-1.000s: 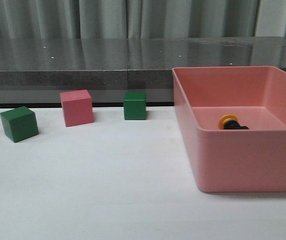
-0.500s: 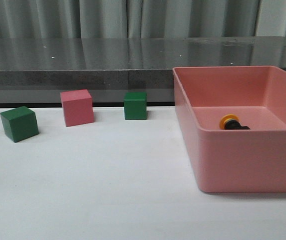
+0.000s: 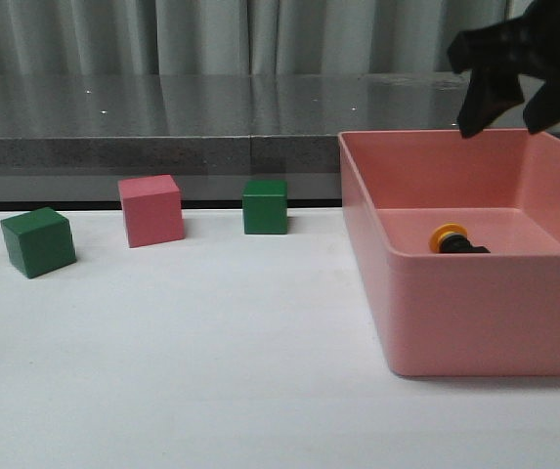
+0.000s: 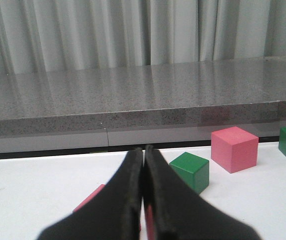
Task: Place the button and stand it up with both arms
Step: 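Lower the right gripper into the pink bin and grasp the yellow button, then lift the button out of the bin and carry it toward the cubes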
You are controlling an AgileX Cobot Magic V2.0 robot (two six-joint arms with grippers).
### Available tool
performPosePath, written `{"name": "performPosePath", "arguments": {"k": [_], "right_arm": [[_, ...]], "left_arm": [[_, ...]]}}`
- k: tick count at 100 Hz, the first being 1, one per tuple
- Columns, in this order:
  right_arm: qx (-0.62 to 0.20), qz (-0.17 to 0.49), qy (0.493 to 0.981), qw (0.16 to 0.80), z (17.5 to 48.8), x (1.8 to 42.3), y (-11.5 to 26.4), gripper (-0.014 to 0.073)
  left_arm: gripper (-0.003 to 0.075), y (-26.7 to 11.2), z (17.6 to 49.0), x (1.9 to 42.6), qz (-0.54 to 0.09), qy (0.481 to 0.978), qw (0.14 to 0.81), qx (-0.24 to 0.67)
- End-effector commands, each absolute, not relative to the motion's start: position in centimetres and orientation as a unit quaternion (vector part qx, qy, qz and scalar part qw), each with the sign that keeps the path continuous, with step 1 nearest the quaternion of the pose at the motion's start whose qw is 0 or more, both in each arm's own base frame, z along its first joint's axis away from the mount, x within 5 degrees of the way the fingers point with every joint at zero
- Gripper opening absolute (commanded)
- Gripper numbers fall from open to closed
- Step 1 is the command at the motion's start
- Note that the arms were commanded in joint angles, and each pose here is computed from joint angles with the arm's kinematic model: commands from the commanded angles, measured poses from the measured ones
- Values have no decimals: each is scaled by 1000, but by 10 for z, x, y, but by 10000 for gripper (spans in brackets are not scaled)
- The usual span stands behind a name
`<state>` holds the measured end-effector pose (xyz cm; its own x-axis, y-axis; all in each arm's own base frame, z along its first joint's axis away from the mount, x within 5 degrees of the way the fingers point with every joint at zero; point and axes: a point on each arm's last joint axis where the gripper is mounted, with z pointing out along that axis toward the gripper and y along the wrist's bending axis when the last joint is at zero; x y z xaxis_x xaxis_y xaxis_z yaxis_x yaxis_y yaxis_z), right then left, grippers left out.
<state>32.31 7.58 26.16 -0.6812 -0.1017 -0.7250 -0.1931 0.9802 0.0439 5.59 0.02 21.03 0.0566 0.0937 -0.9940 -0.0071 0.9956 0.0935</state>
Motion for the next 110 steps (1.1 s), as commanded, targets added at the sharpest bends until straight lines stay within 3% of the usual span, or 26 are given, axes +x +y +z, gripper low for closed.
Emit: {"name": "performPosePath", "arguments": {"k": [1, 34, 64, 73, 91, 110], "right_arm": [[-84, 61, 896, 432, 273, 333, 78, 522], [-87, 51, 928, 358, 217, 351, 82, 522], [-96, 49, 941, 320, 189, 355, 90, 510], [-97, 48, 943, 316, 185, 356, 90, 430], [-97, 48, 944, 312, 187, 355, 90, 111], [-96, 52, 934, 341, 216, 350, 89, 91]], "left_arm": [[-20, 0, 204, 55, 25, 662, 749, 26], [-20, 0, 204, 55, 25, 662, 749, 26], [-20, 0, 204, 55, 25, 662, 749, 26], [-20, 0, 204, 55, 25, 662, 749, 26], [-20, 0, 204, 55, 25, 662, 749, 26], [-20, 0, 204, 55, 25, 662, 749, 26]]}}
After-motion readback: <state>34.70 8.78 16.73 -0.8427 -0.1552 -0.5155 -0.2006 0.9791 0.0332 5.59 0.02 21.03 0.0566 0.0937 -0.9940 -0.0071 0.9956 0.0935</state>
